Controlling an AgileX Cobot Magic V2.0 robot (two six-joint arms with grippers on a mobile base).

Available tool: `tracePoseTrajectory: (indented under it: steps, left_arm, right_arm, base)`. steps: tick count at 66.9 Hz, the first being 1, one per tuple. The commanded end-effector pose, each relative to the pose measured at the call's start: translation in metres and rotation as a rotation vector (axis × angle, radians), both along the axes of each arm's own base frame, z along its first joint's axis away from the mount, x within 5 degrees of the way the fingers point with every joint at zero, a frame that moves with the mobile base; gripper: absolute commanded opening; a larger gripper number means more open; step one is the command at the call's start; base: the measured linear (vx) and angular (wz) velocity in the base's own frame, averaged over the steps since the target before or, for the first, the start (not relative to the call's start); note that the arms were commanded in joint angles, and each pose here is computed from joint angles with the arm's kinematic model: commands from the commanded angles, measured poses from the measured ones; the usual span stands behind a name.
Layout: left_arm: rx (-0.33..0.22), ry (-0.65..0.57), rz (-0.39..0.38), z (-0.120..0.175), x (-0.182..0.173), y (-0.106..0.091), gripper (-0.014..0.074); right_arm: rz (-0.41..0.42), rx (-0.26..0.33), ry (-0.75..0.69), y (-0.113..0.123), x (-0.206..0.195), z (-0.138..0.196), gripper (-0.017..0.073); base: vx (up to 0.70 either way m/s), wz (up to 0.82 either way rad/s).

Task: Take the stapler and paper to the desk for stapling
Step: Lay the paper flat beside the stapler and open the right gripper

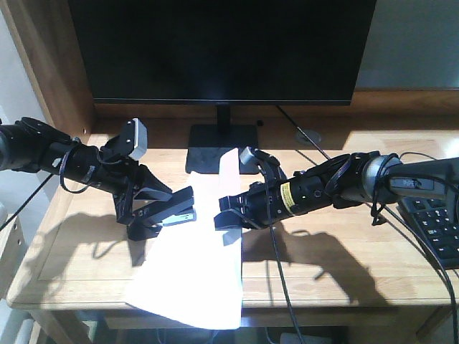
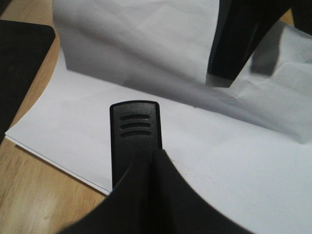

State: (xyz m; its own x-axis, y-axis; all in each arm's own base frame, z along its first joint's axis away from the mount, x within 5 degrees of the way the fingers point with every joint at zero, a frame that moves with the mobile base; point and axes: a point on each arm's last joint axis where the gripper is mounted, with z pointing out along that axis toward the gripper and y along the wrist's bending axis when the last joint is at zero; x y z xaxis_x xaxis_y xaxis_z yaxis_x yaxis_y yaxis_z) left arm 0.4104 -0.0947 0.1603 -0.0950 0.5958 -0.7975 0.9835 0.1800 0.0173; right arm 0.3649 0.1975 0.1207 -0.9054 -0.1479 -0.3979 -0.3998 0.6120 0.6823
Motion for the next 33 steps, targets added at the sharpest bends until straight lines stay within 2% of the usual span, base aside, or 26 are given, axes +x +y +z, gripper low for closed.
tracePoseTrajectory:
  steps: [1, 7, 14, 24, 33]
  left_arm:
    - [-0.065, -0.055, 0.012, 0.032, 0.001, -0.004, -0.0008]
    - [-0.065, -0.055, 0.012, 0.032, 0.001, -0.004, -0.0008]
    - [-0.065, -0.055, 0.012, 0.032, 0.001, -0.004, -0.0008]
    - [-0.065, -0.055, 0.012, 0.032, 0.001, -0.004, -0.0008]
    - [-0.065, -0.055, 0.012, 0.032, 0.001, -0.004, -0.0008]
  right_arm:
    - [0.004, 0.011, -0.084, 0.0, 0.005, 0.027, 0.0077]
    - [-0.006, 0.003, -0.091, 0.0, 0.007, 0.026, 0.0154]
    - [-0.036, -0.018, -0.103, -0.002, 0.009, 0.025, 0.0288]
    - [-0.093, -0.062, -0.136, -0.006, 0.015, 0.023, 0.0489]
    - [-0.151, -0.116, -0.184, -0.011, 0.022, 0.022, 0.0608]
  base:
    - [0.0, 0.0]
    - [0.0, 0.0]
    - [0.0, 0.0]
    - [0.0, 0.0]
    - [0.0, 0.0]
